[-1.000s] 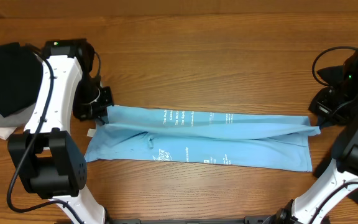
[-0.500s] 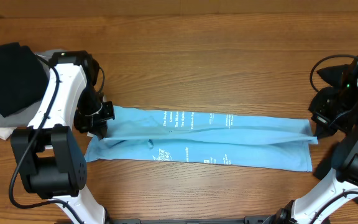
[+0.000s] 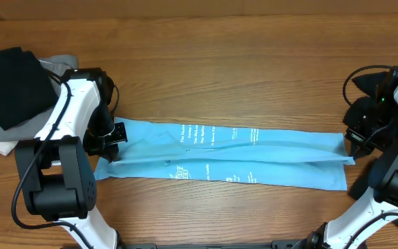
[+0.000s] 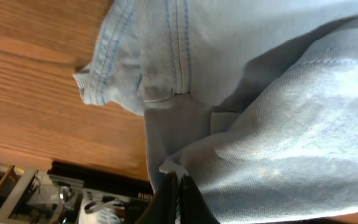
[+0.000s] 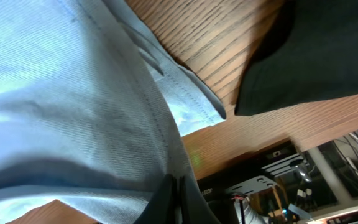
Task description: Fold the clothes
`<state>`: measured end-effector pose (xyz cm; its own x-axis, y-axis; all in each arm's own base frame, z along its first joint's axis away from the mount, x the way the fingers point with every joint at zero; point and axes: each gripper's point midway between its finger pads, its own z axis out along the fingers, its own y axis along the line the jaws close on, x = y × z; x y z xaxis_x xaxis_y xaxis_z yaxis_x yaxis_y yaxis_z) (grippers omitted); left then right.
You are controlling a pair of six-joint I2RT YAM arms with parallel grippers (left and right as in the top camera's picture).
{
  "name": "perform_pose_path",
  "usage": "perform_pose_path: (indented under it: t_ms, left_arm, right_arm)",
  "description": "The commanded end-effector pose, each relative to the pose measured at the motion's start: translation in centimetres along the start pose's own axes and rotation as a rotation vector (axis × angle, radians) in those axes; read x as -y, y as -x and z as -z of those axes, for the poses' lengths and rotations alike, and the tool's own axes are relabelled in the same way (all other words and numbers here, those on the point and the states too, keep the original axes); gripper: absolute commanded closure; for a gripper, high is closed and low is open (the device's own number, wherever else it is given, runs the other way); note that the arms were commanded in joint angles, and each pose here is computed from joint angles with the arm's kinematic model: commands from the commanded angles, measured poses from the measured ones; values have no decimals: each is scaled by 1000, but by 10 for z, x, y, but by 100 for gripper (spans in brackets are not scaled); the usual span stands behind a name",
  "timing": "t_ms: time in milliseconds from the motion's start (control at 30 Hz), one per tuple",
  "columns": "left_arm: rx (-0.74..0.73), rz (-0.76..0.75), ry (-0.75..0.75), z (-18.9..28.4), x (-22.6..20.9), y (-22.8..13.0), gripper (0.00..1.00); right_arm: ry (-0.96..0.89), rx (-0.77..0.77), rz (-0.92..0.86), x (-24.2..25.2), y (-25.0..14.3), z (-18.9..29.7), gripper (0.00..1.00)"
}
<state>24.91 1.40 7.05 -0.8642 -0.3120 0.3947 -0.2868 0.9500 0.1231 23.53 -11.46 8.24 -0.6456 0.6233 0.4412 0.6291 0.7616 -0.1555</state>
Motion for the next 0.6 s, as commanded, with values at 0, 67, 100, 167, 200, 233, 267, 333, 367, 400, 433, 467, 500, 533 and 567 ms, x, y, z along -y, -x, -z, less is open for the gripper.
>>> perform_pose_path:
  t_ms: [0,67,100,167,200,233,267,333,367,400,433,467,500,533,567]
  left_arm:
    - [35,34,41,1,-7,5,96]
    - [45,50,51,1,-9,7,96]
    - [46,55,55,1,-10,7,96]
    - [52,57,61,1,-10,8,96]
    - [52,56,61,1,-10,8,95]
    - [53,56,60,1,-10,9,95]
    - [53,56,61,1,-10,9,94]
    - [54,55,60,1,-10,9,88]
    - [53,54,61,2,-10,8,87]
    - [52,54,61,1,-10,8,87]
    - [50,54,62,1,-10,8,87]
    - [48,54,62,1,-10,7,86]
    - [45,54,63,1,-11,7,85]
    - [42,54,68,1,-12,6,80]
    - [37,52,70,1,-12,5,78]
  right_arm:
    - [-102,14,-77,19,-3,-4,96]
    - [-148,11,-119,27,-4,-10,96]
    - [-149,8,-118,27,-4,-13,96]
    - [-150,6,-118,27,-3,-19,96]
    - [-150,5,-117,27,-3,-20,96]
    - [-150,5,-117,26,-3,-22,92]
    - [-149,5,-118,26,-3,-23,84]
    - [-143,11,-118,25,-1,-24,77]
    - [-142,14,-119,25,0,-24,75]
    - [-142,16,-119,25,0,-24,73]
    - [-141,18,-119,25,1,-24,69]
    - [-141,20,-119,25,1,-24,66]
    - [-140,21,-119,24,1,-24,64]
    - [-134,21,-119,23,2,-24,60]
    - [-120,17,-111,21,1,-25,59]
